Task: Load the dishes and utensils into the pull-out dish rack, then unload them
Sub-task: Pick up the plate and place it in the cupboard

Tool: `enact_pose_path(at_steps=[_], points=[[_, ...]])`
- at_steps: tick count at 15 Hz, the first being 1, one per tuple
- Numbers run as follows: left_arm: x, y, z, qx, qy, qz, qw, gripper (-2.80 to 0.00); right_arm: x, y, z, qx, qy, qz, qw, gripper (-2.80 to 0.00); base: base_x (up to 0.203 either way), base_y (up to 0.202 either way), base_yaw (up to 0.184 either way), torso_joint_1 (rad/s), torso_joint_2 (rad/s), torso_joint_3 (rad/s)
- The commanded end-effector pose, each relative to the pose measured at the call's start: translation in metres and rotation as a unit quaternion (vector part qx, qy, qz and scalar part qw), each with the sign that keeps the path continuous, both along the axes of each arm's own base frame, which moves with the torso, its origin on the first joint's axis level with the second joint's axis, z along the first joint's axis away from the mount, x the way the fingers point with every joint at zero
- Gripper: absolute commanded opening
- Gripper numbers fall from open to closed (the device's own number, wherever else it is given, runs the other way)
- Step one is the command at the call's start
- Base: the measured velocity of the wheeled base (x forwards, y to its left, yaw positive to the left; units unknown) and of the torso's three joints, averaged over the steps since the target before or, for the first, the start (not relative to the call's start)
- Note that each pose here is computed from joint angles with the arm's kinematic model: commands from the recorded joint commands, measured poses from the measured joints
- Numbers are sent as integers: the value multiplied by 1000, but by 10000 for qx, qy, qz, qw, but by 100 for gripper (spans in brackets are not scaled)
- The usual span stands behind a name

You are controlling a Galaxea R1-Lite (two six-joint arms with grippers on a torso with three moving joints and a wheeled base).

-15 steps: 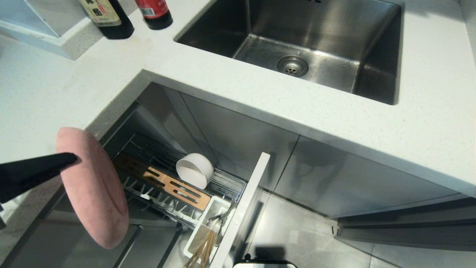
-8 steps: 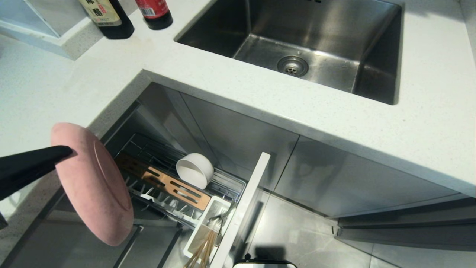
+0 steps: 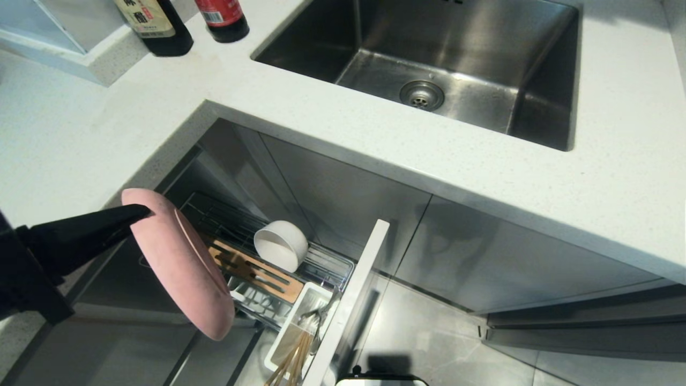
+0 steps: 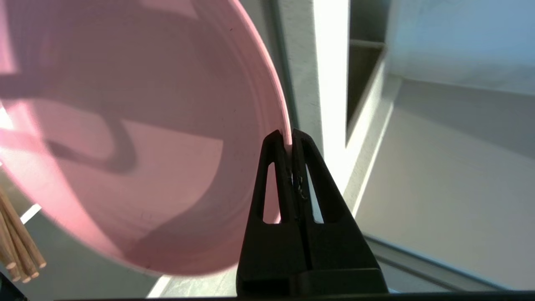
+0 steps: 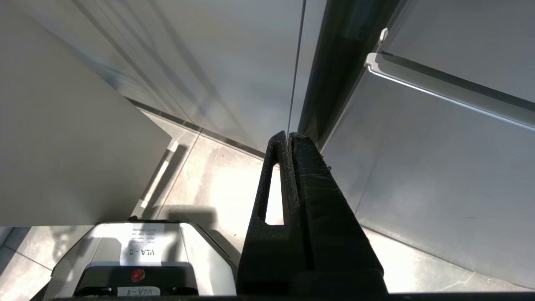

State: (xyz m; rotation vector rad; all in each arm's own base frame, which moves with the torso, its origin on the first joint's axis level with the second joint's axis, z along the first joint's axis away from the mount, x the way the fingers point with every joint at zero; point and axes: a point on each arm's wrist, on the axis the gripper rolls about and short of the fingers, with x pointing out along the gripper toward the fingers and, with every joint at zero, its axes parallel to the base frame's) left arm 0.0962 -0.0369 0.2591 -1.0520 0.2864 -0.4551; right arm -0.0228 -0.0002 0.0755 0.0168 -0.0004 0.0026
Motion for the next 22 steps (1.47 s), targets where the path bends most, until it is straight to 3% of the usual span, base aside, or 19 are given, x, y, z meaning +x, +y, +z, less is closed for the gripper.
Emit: enact_pose_path(at_steps=[1, 4, 8, 12, 15, 17, 22], points=[[12, -5, -13, 7, 224, 55, 9997, -280, 0, 0, 0, 0, 10, 3, 10000, -280, 0, 0, 0, 0, 0, 0], [23, -8, -24, -23, 312, 443, 9985, -280, 0, 0, 0, 0, 10, 3, 10000, -280, 0, 0, 0, 0, 0, 0], [39, -29, -37, -107, 361, 850, 9957, -280, 0, 0, 0, 0, 10, 3, 10000, -280, 0, 0, 0, 0, 0, 0], [59, -54, -55, -78, 501, 1745, 9834, -280, 0, 0, 0, 0, 10, 3, 10000, -280, 0, 0, 0, 0, 0, 0], [61, -56, -58, -200, 585, 1928, 9793, -280, 0, 0, 0, 0, 6, 3, 10000, -280, 0, 0, 0, 0, 0, 0], [67, -64, -70, -59, 722, 2211, 9726, -280, 0, 0, 0, 0, 9, 3, 10000, -280, 0, 0, 0, 0, 0, 0], [63, -67, -73, -174, 733, 2394, 9680, -280, 0, 0, 0, 0, 10, 3, 10000, -280, 0, 0, 0, 0, 0, 0]])
